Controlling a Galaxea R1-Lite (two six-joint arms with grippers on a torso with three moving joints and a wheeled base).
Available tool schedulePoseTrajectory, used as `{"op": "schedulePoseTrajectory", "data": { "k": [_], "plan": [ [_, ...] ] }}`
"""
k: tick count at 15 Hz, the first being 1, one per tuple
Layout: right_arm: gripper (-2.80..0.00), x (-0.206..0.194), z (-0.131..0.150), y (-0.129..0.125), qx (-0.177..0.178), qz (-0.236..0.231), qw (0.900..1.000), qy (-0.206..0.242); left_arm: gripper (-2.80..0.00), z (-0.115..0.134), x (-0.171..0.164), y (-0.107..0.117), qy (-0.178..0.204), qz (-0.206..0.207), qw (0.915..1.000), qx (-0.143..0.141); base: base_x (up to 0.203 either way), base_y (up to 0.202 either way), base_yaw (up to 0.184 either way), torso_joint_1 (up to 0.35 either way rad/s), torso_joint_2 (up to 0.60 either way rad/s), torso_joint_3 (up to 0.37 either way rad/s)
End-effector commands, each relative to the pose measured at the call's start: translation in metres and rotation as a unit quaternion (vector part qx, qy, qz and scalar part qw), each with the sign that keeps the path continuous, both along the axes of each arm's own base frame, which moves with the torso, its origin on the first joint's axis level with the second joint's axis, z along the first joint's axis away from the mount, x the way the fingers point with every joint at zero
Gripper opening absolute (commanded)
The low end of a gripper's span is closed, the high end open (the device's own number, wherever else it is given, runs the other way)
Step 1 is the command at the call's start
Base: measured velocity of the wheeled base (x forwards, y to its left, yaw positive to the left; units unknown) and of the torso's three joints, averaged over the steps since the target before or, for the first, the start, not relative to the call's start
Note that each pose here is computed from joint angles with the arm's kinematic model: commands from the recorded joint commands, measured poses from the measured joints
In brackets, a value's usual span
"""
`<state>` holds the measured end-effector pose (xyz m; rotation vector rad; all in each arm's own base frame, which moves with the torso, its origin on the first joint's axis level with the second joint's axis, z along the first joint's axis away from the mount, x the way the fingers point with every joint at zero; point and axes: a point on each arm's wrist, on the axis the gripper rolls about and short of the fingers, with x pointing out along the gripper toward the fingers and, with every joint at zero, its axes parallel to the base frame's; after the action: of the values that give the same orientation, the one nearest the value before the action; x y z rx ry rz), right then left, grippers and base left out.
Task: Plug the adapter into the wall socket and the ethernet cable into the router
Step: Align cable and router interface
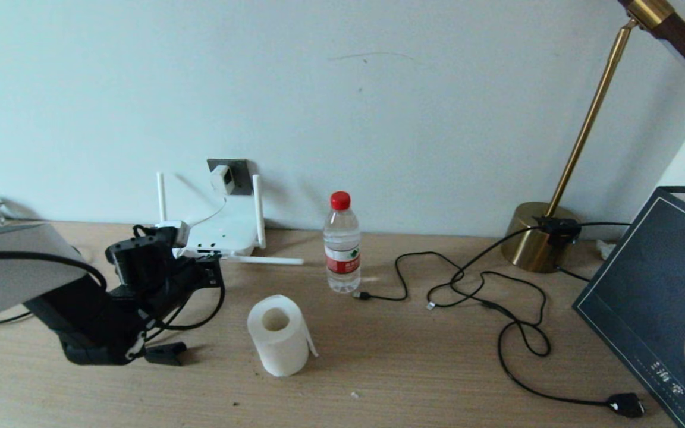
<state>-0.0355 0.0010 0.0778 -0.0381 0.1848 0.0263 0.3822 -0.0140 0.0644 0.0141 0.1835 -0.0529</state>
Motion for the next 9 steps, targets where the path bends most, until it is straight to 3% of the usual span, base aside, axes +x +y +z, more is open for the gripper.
{"op": "schedulePoseTrajectory", "data": {
  "k": [1,9],
  "plan": [
    [-2.80,0.0001,-0.0002,0.0000,0.000,0.000,1.000,0.002,-2.80,-0.0017,0.0006,0.0000,-0.001,-0.001,1.0000,0.000,0.000,0.000,0.000,0.000,0.00,0.000],
    [-2.80,0.0001,-0.0002,0.0000,0.000,0.000,1.000,0.002,-2.80,-0.0017,0.0006,0.0006,-0.001,-0.001,1.0000,-0.001,0.000,0.000,0.000,0.000,0.00,0.000]
  ]
}}
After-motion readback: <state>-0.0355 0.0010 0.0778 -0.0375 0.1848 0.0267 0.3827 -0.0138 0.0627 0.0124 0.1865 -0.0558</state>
